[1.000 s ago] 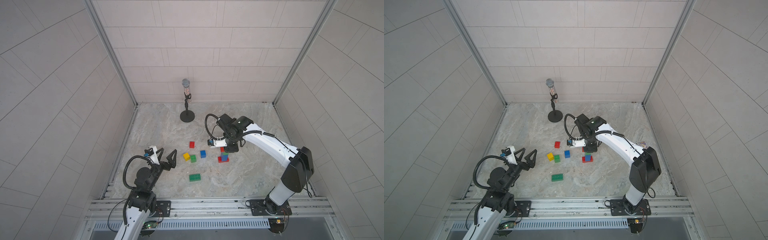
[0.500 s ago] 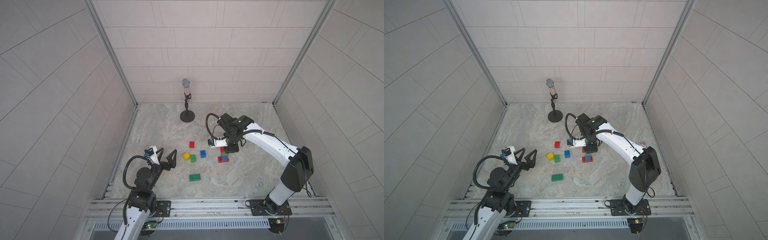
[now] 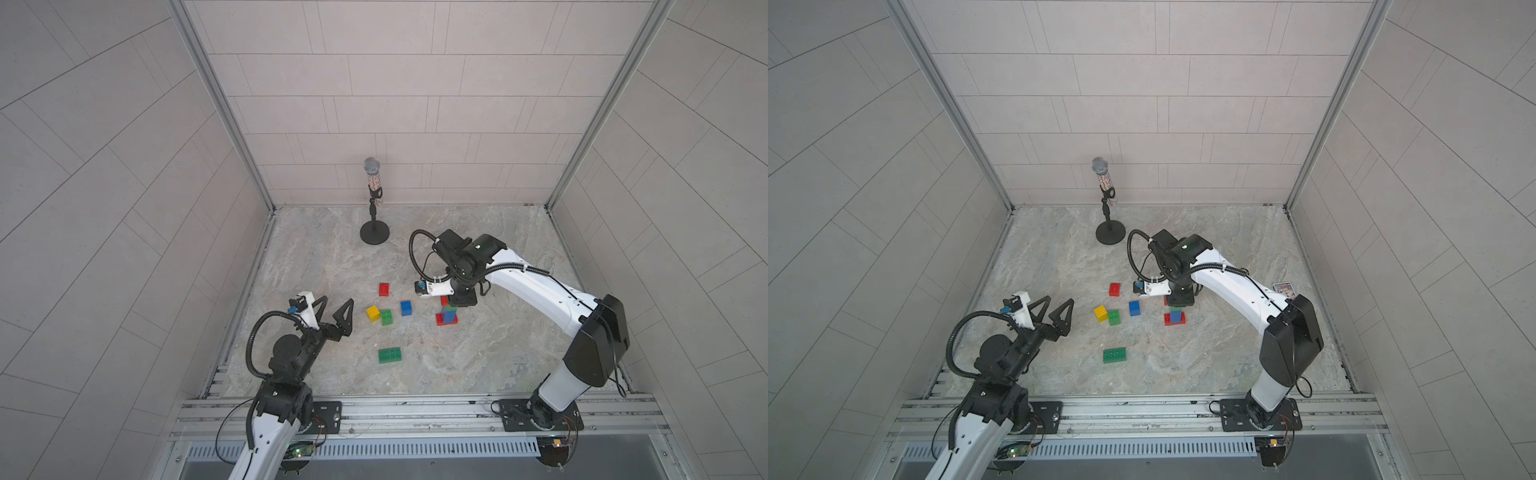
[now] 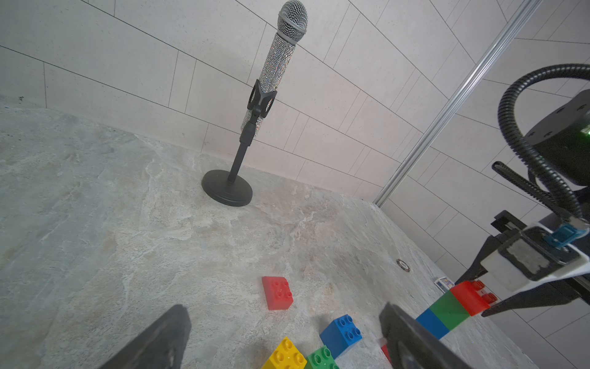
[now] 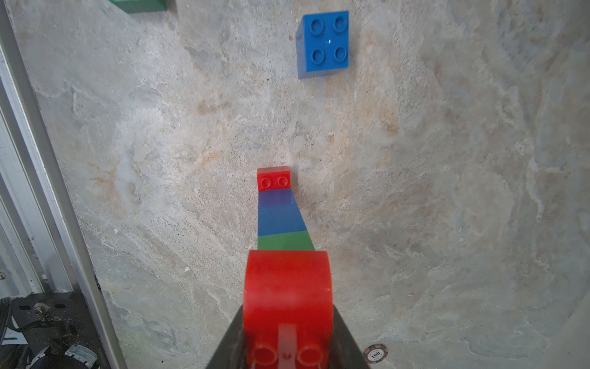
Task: Assemble the number 1 with lego
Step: Assemble the lego brick with the lego brick.
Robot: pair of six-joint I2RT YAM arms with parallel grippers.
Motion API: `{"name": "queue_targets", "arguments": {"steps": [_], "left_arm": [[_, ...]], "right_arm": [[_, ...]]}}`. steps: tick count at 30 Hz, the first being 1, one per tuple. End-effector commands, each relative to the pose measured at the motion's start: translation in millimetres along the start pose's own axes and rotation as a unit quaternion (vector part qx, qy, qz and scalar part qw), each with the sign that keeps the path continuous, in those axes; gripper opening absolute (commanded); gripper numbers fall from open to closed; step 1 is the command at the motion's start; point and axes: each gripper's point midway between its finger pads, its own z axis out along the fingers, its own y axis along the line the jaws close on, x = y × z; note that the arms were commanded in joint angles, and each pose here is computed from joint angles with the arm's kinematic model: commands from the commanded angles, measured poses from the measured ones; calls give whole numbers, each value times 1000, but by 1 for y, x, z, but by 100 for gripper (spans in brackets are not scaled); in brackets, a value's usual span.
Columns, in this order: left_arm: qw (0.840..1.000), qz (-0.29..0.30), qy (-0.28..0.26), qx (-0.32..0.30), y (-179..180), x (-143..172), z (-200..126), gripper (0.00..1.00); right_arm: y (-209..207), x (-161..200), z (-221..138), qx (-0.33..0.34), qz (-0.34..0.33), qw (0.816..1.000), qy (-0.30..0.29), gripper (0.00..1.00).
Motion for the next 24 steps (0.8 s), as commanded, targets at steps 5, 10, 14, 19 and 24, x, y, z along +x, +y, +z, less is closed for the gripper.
{"name": "queue_targets", "arguments": {"steps": [5, 10, 14, 19, 24], "left_arm": [[1000, -4, 4, -3, 4, 7, 0, 100], [1000, -4, 3, -4, 4, 7, 0, 100], [1000, -4, 3, -4, 4, 6, 0, 100], [1000, -4, 4, -4, 4, 7, 0, 100], [1000, -4, 4, -4, 4, 7, 0, 100]], "right_arm": [[33, 16, 31, -78, -6, 996, 46, 0], [30, 14, 27, -72, -2, 996, 43, 0], [23, 12, 22, -55, 1, 998, 38, 0], [18, 12, 20, -42, 6, 998, 41, 0], [13, 12, 21, -33, 12, 998, 44, 0]]}}
